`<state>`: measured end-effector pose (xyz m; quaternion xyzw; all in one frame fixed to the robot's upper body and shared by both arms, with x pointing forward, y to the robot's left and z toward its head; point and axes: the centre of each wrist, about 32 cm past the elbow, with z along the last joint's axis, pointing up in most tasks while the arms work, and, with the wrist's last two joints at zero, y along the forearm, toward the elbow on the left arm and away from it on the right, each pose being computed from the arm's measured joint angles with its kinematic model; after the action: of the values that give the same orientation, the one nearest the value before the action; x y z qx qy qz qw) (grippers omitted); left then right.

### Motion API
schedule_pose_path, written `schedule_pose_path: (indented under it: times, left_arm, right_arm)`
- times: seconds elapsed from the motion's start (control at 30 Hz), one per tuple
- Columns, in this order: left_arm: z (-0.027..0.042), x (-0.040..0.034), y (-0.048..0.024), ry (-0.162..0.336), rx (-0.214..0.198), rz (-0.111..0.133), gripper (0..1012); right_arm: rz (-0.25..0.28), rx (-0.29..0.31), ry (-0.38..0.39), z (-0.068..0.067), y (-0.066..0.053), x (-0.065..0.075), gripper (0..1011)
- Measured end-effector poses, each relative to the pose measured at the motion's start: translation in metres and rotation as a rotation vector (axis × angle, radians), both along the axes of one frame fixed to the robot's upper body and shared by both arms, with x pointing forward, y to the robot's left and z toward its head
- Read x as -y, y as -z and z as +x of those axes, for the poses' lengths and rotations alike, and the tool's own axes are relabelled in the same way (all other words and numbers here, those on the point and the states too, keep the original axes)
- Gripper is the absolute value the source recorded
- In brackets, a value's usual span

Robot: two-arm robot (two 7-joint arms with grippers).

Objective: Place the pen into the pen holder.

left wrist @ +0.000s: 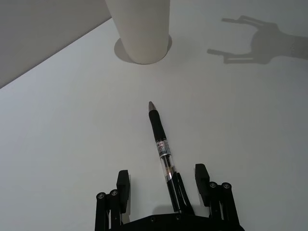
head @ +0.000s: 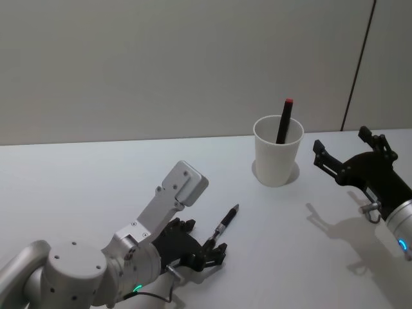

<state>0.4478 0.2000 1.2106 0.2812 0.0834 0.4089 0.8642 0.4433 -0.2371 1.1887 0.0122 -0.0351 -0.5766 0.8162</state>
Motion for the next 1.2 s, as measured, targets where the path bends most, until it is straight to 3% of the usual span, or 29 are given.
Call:
schedule_pose_path:
  times: [0.2, 0.57, 0.7, 0.97, 1.2]
  left_arm:
    - [-0.0017, -0.0018, 0.0006, 0.010, 0.007, -0.009, 802]
    - [-0.0045, -0.0046, 0.0007, 0.026, 0.015, -0.024, 549]
    - [-0.0050, -0.0053, 0.0003, 0.029, 0.018, -0.026, 378]
    - [-0.0055, -0.0058, -0.0003, 0.031, 0.020, -0.028, 161]
    - [-0.0059, -0.0058, -0.0011, 0.035, 0.024, -0.033, 154]
  right_arm:
    - [0.000, 0.000, 0.000, 0.0000, 0.0000, 0.0000, 1001]
    - [0.000, 0.000, 0.000, 0.0000, 0.0000, 0.0000, 1001]
    - [0.000, 0.000, 0.000, 0.0000, 0.0000, 0.0000, 1001]
    - [0.000, 0.000, 0.000, 0.0000, 0.0000, 0.0000, 1001]
    - [0.000, 0.000, 0.000, 0.0000, 0.0000, 0.0000, 1001]
